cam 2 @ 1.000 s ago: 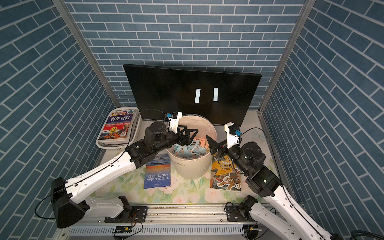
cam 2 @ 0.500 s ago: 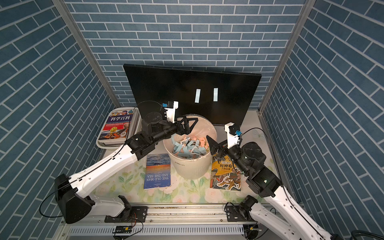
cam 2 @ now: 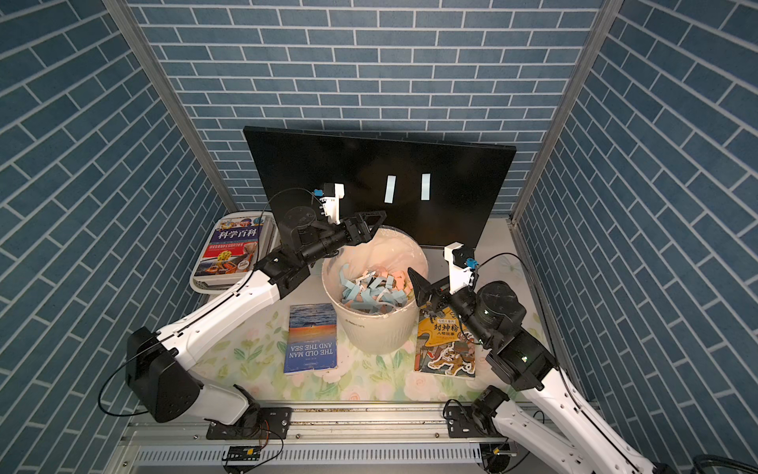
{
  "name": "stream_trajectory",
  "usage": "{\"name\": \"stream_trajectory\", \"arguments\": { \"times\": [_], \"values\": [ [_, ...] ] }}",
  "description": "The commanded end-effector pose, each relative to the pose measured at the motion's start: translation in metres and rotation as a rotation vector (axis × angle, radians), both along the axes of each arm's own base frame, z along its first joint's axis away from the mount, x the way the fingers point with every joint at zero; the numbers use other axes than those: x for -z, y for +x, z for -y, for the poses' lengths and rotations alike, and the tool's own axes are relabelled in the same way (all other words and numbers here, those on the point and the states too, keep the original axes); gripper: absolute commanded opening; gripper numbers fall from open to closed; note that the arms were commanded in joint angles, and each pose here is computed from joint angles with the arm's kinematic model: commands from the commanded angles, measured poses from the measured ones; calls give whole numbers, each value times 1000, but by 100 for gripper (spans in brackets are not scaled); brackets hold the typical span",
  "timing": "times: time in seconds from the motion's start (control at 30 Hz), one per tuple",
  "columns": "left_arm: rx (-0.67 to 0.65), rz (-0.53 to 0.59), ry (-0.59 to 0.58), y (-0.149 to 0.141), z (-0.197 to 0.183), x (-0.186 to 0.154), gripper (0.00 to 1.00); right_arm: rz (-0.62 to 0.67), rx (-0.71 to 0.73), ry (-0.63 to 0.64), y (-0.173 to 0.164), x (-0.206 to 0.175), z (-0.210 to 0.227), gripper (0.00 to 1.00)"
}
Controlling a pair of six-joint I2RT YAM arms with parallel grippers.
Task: Remove the sticky note from the monitor
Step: Tear off the sticky note from the monitor.
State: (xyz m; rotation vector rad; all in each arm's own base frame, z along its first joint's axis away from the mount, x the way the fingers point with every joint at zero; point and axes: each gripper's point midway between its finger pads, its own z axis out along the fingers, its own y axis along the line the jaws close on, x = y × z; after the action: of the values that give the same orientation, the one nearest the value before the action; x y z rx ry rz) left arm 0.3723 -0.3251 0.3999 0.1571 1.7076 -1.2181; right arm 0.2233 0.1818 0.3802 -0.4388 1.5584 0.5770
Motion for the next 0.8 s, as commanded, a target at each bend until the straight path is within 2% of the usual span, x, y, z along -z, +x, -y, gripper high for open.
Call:
{"name": "stream_trajectory", "arguments": {
  "times": [0.0, 0.57, 0.77],
  "values": [
    [18, 40, -61, 5, 5, -24, 100, 43, 4, 5, -2, -8, 3, 100],
    [28, 2, -101, 38, 25, -22, 98, 53, 6, 10, -4, -9, 6, 100],
    [39, 2, -117, 43, 29, -24, 89, 58, 20, 9, -4, -8, 9, 100]
  ]
}}
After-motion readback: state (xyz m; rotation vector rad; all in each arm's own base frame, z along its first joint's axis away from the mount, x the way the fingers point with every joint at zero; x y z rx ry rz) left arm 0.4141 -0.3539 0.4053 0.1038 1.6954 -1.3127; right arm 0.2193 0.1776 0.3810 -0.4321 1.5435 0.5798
